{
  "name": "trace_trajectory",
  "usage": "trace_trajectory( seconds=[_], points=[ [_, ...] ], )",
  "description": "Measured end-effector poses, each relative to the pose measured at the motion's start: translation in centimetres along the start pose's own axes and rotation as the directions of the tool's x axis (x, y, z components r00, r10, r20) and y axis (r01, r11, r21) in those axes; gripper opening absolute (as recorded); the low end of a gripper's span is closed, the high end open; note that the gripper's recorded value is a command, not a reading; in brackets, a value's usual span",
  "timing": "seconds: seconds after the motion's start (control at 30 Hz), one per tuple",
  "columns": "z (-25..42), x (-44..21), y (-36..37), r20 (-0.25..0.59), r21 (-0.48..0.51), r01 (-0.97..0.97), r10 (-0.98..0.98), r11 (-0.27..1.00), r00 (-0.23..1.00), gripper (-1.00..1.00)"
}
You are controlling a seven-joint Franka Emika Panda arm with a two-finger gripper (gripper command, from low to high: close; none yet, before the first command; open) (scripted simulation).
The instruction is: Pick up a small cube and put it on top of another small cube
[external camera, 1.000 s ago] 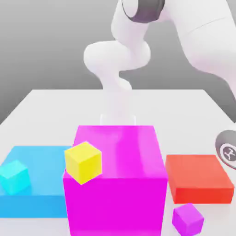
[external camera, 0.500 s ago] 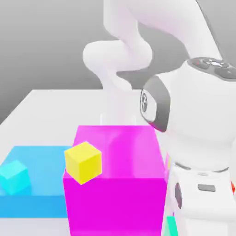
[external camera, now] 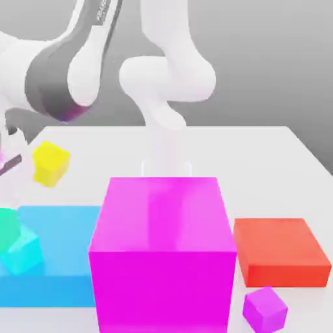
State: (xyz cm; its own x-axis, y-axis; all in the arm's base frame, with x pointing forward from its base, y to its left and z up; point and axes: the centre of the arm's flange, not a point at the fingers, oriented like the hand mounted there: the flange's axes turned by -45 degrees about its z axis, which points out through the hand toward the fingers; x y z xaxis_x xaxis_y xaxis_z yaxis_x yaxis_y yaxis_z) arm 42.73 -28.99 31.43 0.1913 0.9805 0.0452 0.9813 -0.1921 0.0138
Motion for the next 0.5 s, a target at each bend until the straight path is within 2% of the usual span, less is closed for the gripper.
trace_trajectory(
  seconds=[0.07,0.23,0.37,0.4,0.5],
  points=[
    [-0.1,-0.3,-1.4,-0.011,0.009,0.082,-0.081,0.997,0.997,-1.0],
    [-1.5,1.3,-2.3,0.028,0.03,0.396,-0.397,0.918,0.918,-1.0],
    [3.2,1.2,-2.5,0.032,0.033,0.437,-0.438,0.899,0.898,-1.0],
    [4.0,1.2,-2.6,0.033,0.033,0.437,-0.438,0.899,0.898,1.0],
    [4.0,1.2,-2.6,0.033,0.033,0.437,-0.438,0.899,0.898,1.0]
  ],
)
